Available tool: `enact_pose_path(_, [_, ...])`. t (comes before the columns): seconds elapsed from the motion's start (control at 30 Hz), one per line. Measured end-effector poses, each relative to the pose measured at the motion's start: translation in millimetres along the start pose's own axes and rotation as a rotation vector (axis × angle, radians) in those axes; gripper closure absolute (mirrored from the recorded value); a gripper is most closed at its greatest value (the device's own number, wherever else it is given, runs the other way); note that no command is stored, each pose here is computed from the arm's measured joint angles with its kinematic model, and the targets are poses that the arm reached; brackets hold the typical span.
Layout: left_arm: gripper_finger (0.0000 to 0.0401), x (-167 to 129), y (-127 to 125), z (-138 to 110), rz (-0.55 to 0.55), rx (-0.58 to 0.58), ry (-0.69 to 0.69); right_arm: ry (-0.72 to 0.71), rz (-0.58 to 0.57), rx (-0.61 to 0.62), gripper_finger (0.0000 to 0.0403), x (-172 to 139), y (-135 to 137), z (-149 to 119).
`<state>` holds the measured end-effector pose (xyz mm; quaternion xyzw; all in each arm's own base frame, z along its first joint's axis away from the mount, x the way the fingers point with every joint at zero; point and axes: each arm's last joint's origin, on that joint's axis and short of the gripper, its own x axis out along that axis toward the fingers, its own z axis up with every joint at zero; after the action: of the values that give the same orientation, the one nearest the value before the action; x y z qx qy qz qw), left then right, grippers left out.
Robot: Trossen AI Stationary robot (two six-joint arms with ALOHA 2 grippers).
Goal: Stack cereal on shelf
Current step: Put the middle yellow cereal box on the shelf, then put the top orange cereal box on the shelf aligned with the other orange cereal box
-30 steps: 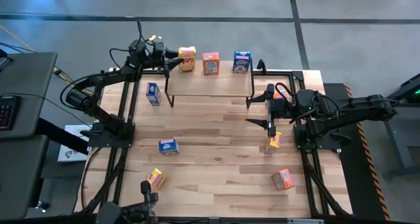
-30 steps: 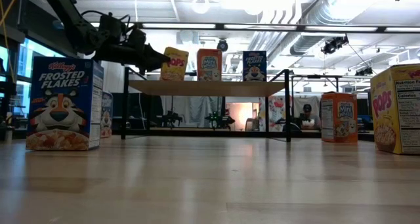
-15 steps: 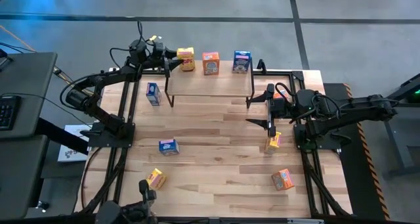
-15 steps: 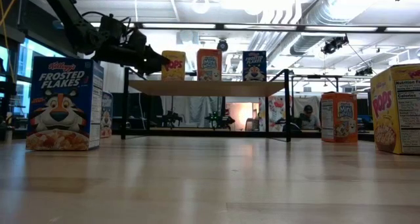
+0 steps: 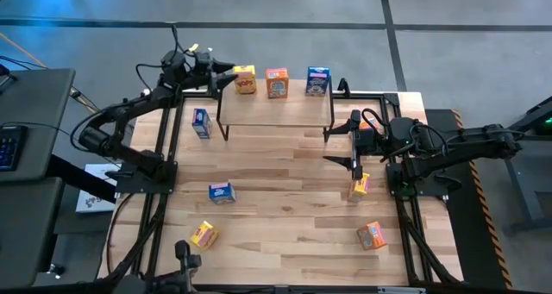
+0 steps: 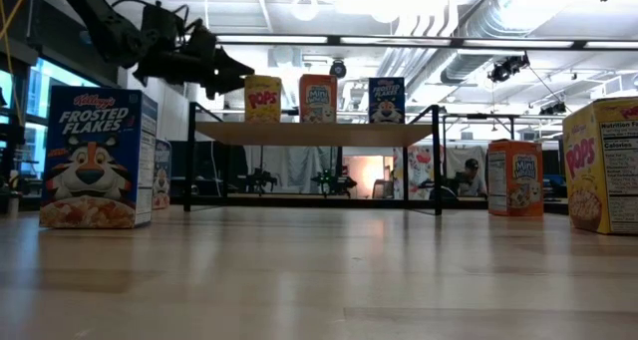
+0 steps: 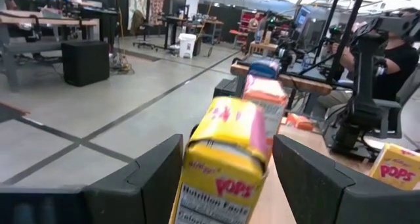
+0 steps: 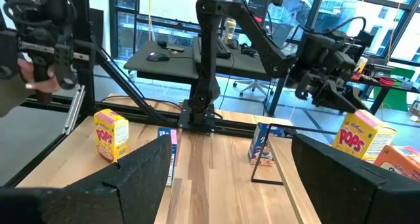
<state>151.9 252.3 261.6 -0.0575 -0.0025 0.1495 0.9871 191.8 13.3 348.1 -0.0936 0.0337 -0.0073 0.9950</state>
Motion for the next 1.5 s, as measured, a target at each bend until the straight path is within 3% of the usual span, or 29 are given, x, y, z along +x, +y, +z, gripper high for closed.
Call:
enact_pose_path(0.37, [0.0173, -18.2, -22.4, 34.0, -0.014, 0.042, -0.089, 0.000, 0.000, 0.010, 0.0095, 0.0, 0.0, 0.0])
enact_pose_path(0.63, [0.0173, -28.4, -36.8, 50.9, -0.033, 0.011, -0.141, 0.009, 0.006, 0.132, 0.0095, 0.0, 0.3, -0.9])
enact_pose_path(0.73, [0.0173, -27.6, -44.7, 54.4, -0.060, 0.002, -0.151, 0.010, 0.007, 0.181, 0.0095, 0.0, 0.4, -1.0])
enact_pose_path(1.03, [0.0173, -18.1, -79.0, 65.0, -0.196, 0.055, -0.206, 0.022, 0.010, 0.180, 0.0095, 0.0, 0.6, -2.1])
enact_pose_path(1.3, [0.0173, -10.3, -102.6, 66.5, -0.298, 0.009, -0.207, 0.044, -0.049, 0.013, 0.0095, -1.5, -1.2, -3.4])
enact_pose_path(1.5, [0.0173, -6.2, -111.6, 65.4, -0.340, -0.001, -0.201, 0.210, -0.326, -0.162, 0.0095, -7.8, -14.6, -7.6])
